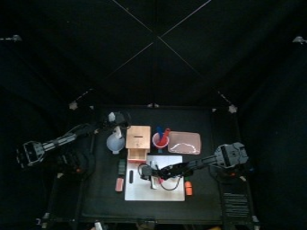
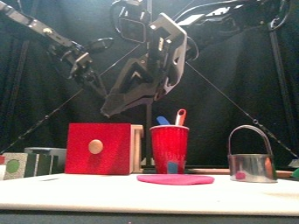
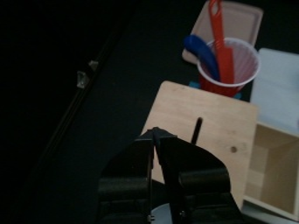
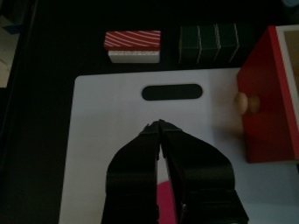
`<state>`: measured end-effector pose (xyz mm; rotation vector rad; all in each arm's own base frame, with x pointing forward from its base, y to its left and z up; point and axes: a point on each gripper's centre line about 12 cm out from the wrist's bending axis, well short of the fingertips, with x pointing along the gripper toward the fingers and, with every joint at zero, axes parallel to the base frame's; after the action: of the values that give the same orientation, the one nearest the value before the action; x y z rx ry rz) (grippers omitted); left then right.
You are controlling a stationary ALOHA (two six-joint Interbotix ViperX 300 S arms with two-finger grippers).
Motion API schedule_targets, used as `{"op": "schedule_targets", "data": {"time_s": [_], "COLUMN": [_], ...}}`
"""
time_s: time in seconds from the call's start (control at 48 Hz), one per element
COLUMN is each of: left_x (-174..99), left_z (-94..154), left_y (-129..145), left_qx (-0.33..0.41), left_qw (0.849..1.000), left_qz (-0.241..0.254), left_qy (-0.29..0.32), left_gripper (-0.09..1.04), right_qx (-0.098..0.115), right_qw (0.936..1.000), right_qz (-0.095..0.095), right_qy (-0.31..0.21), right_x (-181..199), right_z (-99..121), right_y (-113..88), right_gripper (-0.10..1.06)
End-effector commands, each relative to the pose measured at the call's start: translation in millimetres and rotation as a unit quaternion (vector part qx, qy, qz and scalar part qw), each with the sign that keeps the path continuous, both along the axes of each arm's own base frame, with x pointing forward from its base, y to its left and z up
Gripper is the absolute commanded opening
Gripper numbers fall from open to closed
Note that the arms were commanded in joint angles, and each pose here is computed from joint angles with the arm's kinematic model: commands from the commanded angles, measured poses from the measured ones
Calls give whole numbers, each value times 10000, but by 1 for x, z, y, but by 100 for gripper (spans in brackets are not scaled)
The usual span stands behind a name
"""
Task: Get the cutter from the drawer then cut the dough then place the extra dough in the bowl
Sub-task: Shut the drawer
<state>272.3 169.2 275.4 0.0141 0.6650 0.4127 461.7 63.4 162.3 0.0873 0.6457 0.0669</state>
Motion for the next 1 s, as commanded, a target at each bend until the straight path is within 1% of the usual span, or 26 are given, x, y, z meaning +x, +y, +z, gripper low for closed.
{"op": "schedule_targets", "data": {"time_s": [0.021,0.188,0.312,0.375,0.417,0.5,0.562,0.646,0.688,0.729,0.792,0.875,0.917,1.0], "left_x": [22,57,72,77,78,79,77,72,70,69,67,67,67,67], "left_z": [3,-13,-33,-38,-42,-45,-47,-49,-51,-53,-57,-62,-64,-69], "left_y": [23,52,77,89,95,104,109,115,116,116,114,113,112,112], "left_qx": [15,-144,-398,-500,-575,-662,-677,-730,-797,-854,-928,-959,-966,-980], "left_qw": [9996,9945,9865,9837,9817,9783,9755,9722,9696,9675,9643,9618,9608,9592], "left_qz": [-68,-429,-622,-665,-697,-769,-841,-887,-926,-957,-1008,-1059,-1087,-1138], "left_qy": [271,946,1463,1593,1677,1806,1918,2038,2118,2177,2267,2335,2361,2397], "left_gripper": [48,47,47,47,47,47,47,47,47,47,47,47,47,47], "right_qx": [94,100,154,175,179,186,119,-46,-157,-213,-293,-377,-427,-458], "right_qw": [9996,9997,9997,9997,9996,9990,9985,9971,9958,9949,9943,9940,9937,9928], "right_qz": [-13,-22,-92,-148,-219,-415,-529,-715,-845,-931,-979,-987,-991,-1039], "right_qy": [-284,-237,-161,-116,-56,45,120,242,303,311,304,297,316,392], "right_x": [11,18,25,27,27,30,32,37,39,43,48,54,56,58], "right_z": [18,10,2,0,-3,-2,-1,2,7,12,18,18,16,9], "right_y": [-1,0,1,0,-2,-5,-8,-13,-17,-19,-17,-17,-18,-21], "right_gripper": [35,27,21,19,18,18,18,18,18,18,18,18,18,18]}}
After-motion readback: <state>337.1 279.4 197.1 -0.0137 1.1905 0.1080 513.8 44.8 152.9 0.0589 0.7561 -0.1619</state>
